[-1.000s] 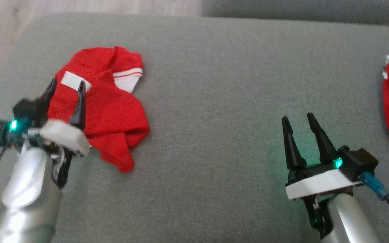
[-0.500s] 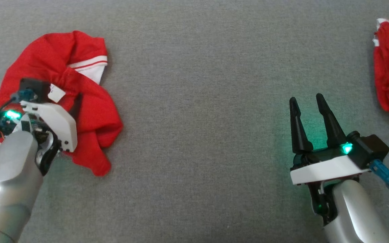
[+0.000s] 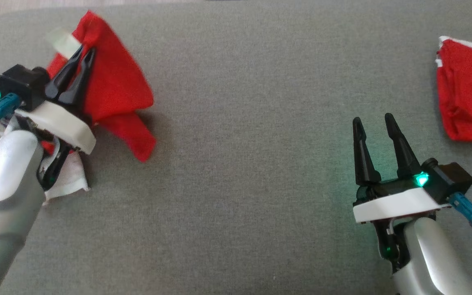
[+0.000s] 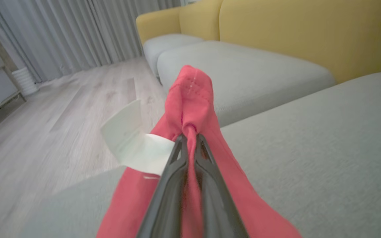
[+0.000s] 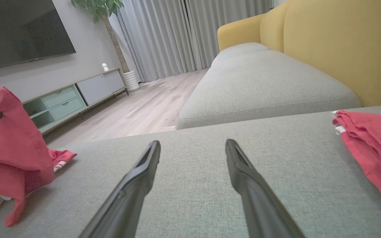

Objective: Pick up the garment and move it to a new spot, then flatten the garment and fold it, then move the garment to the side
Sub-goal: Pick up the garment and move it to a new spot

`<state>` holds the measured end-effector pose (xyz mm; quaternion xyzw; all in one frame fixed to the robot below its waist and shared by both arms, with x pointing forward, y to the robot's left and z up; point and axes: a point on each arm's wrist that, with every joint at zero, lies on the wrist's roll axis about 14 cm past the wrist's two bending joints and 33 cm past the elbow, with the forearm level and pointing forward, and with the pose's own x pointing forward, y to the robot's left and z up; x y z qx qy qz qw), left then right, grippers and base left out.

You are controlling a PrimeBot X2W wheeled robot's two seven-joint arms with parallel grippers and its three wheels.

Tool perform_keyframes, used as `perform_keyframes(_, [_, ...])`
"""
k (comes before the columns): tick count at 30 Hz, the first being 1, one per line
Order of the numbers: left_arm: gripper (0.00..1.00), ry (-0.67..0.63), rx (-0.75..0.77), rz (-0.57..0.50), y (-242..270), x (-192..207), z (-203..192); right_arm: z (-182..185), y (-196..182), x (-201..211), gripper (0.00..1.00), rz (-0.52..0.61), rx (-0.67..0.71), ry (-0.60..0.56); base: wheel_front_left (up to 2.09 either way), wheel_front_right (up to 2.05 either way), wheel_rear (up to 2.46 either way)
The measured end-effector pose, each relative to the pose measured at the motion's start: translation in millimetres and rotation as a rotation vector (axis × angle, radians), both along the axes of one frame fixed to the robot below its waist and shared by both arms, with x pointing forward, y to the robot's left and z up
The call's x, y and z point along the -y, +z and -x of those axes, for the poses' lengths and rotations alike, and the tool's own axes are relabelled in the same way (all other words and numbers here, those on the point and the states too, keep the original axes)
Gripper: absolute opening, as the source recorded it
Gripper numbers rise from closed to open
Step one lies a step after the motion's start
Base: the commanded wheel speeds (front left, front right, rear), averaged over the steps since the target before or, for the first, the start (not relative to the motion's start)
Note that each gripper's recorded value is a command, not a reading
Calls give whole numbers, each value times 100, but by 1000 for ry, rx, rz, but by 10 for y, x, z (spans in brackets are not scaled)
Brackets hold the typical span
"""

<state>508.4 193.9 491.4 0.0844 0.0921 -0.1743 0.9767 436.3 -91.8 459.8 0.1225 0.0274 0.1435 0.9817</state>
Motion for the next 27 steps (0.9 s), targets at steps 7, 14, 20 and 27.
perform_keyframes(7, [0,-172,217,33,683,447,62,77,156,56,100,-21,29,-17,0,0,0])
perform_keyframes(14, [0,-376,283,36,889,1125,144,167,219,263,100,-30,37,-75,0,0,0])
perform_keyframes(20, [0,-559,327,43,1019,1816,115,222,251,439,100,-46,39,-124,0,0,0])
perform_keyframes(27, [100,-728,315,140,989,2653,101,248,266,700,100,-43,40,-196,0,0,0])
